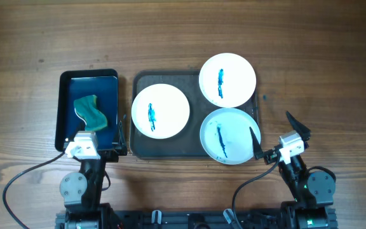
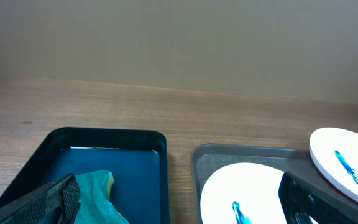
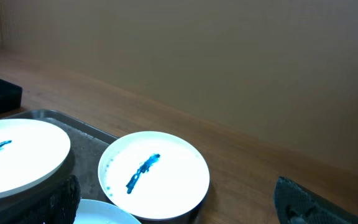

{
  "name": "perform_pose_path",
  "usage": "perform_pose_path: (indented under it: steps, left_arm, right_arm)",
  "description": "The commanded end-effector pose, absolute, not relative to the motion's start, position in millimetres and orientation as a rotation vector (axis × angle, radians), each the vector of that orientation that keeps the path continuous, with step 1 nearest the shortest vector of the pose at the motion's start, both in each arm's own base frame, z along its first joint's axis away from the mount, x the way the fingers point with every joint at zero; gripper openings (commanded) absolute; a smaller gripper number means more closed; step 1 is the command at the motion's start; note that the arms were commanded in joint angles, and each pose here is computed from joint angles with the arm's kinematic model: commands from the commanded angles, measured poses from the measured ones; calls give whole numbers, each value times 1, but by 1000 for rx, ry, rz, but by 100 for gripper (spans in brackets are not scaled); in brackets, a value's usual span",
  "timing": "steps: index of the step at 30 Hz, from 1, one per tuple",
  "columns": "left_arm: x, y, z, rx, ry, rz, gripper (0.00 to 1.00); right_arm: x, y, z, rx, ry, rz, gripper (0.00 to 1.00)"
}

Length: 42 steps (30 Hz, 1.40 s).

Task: Clean dirty plates on tray and stack at the side

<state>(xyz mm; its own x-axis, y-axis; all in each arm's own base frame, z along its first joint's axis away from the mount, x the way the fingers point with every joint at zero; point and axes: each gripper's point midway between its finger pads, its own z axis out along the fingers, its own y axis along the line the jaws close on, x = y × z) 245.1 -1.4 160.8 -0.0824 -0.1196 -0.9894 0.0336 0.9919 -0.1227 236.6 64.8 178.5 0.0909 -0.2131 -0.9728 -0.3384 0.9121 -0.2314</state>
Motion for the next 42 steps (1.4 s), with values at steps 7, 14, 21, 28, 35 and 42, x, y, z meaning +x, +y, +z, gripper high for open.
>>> perform_pose_path:
  steps: [7, 14, 21, 28, 35, 42]
  left_arm:
    - [245, 0, 159, -63, 1646, -112, 100]
    - [245, 1, 159, -69, 1645, -117, 100]
    - [246, 2, 174, -68, 1592, -108, 100]
    - [242, 1, 213, -63, 1557, -107, 100]
    - [254, 3, 260, -116, 1727, -137, 100]
    - [305, -8, 285, -142, 2113, -261, 100]
  right_arm:
    - [235, 67, 180, -471, 1480, 105, 100]
    - [235, 68, 181, -416, 1492, 168, 100]
    - [231, 72, 200, -371, 1459, 246, 99]
    - [231, 80, 234, -413, 1457, 286, 100]
    - [258, 98, 276, -478, 1672, 427, 100]
    - [309, 106, 296, -505, 2077, 531, 100]
